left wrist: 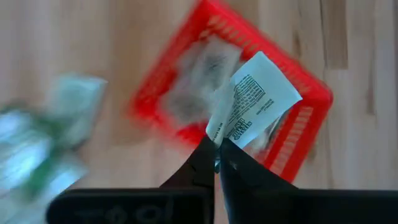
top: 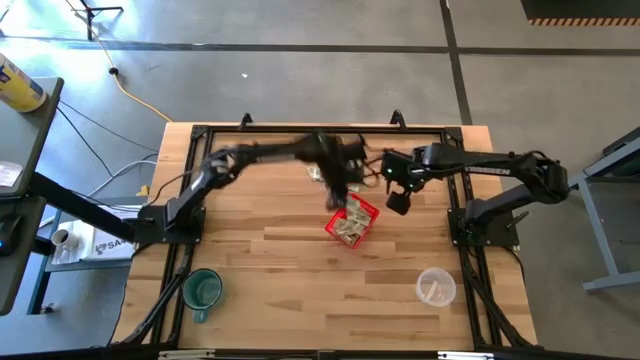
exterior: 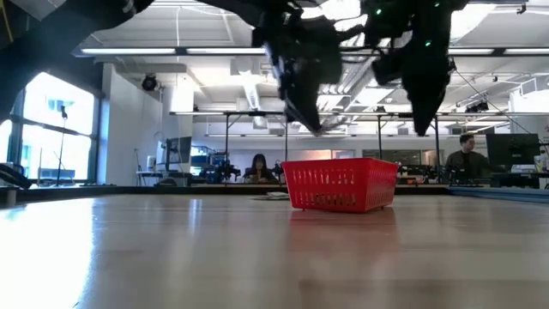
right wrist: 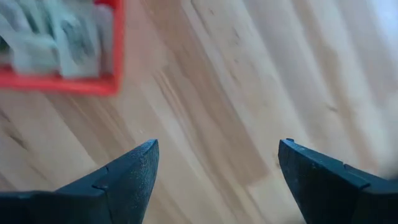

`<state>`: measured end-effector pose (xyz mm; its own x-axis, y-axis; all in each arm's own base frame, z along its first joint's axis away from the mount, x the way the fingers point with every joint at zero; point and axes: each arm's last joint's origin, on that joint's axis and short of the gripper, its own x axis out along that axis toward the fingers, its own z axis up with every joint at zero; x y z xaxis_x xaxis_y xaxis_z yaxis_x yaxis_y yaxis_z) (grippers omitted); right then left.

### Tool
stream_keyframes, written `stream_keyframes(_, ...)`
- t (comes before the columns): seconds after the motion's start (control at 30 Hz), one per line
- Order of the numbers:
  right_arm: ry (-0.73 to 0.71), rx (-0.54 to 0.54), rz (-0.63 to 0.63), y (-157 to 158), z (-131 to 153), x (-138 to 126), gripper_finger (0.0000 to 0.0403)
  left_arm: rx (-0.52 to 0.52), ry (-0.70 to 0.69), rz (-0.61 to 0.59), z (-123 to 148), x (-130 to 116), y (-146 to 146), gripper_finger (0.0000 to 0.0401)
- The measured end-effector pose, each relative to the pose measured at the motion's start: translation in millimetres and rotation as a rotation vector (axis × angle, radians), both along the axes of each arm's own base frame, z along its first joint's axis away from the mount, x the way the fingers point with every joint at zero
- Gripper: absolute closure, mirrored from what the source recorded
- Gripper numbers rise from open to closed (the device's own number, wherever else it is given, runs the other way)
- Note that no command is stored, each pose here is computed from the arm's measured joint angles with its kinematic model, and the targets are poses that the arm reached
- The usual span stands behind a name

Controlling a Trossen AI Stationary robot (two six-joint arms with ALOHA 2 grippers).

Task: Pick and place items into bin
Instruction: Put the white stevia packet into the bin

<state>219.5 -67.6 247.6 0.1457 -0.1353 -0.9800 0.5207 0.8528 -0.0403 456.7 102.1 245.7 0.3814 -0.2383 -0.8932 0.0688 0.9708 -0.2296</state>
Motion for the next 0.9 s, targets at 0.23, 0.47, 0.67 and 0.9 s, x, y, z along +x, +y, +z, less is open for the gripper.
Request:
stream_keyframes(0.23,-0.038,-0.104,0.009,15,31,-35,0.0082,0.156,0.029,0.111,-39,33,-67,0.0278)
stream_keyframes(0.47,-0.188,-0.14,-0.042,20,51,-54,0.0082,0.229,0.251,0.246,-48,16,-73,0.021)
stream_keyframes(0.67,-0.258,-0.198,0.037,7,48,-31,0.0082,0.254,0.326,0.277,-4,-14,-81,0.0198)
stream_keyframes(0.9,-0.32,-0.205,0.028,-14,44,-17,0.0082,0.322,0.058,0.335,67,-33,-74,0.0197)
